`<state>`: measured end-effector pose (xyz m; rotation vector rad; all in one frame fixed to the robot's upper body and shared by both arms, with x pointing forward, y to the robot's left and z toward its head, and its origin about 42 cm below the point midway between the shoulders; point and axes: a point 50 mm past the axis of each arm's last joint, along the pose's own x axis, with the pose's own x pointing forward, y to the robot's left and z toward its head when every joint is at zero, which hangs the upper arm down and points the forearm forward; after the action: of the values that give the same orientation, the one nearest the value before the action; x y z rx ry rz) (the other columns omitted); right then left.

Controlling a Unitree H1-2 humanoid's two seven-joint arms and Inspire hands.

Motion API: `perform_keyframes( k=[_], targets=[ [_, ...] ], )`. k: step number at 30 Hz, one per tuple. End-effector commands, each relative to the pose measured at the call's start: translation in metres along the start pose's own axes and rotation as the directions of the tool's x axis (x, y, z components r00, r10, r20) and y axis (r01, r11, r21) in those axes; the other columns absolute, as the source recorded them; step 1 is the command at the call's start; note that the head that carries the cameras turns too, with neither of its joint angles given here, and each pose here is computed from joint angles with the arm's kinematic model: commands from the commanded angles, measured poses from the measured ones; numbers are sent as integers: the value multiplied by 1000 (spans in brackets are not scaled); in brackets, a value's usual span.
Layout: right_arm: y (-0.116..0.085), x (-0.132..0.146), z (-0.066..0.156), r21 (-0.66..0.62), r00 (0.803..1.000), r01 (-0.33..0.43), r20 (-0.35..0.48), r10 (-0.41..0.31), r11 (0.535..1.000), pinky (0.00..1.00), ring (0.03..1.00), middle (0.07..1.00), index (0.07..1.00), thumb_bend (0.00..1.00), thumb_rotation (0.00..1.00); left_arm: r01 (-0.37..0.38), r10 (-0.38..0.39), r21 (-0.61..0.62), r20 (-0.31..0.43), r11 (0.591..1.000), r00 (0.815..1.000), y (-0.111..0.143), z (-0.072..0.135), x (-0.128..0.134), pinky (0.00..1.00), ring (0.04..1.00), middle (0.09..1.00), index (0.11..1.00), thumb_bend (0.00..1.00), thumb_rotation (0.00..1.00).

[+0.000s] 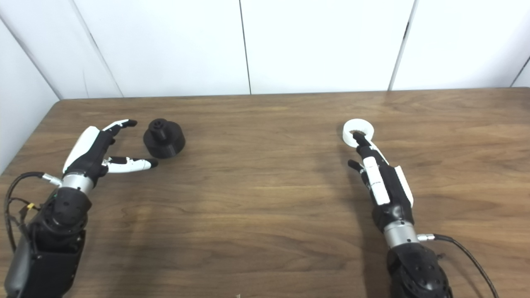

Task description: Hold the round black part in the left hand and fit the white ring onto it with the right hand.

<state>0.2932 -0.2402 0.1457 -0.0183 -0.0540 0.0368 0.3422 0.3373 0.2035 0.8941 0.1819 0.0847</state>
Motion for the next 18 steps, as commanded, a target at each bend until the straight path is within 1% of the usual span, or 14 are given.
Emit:
perform_keyframes(
  k=[1, 8, 12, 18],
  targets=[
    [2, 7, 20, -8, 994, -7, 105, 7, 1000, 867, 971, 956, 889, 547, 901, -65, 64, 45, 34, 997, 997, 26, 13, 11, 867, 959, 930, 851, 907, 242],
    [2, 5, 20, -2, 995, 7, 100, -7, 1000, 863, 965, 952, 884, 549, 903, -22, 21, 57, 11, 998, 1000, 32, 12, 22, 882, 968, 938, 857, 878, 224],
    [1, 4, 20, -2, 995, 8, 100, -8, 1000, 855, 960, 950, 886, 551, 906, -16, 16, 66, 4, 998, 1000, 33, 13, 27, 871, 966, 937, 853, 883, 234],
    [0, 3, 19, -2, 995, 8, 103, -7, 1000, 846, 960, 951, 882, 565, 901, -23, 24, 81, -10, 996, 1000, 33, 12, 35, 847, 957, 937, 848, 889, 221]
  ],
)
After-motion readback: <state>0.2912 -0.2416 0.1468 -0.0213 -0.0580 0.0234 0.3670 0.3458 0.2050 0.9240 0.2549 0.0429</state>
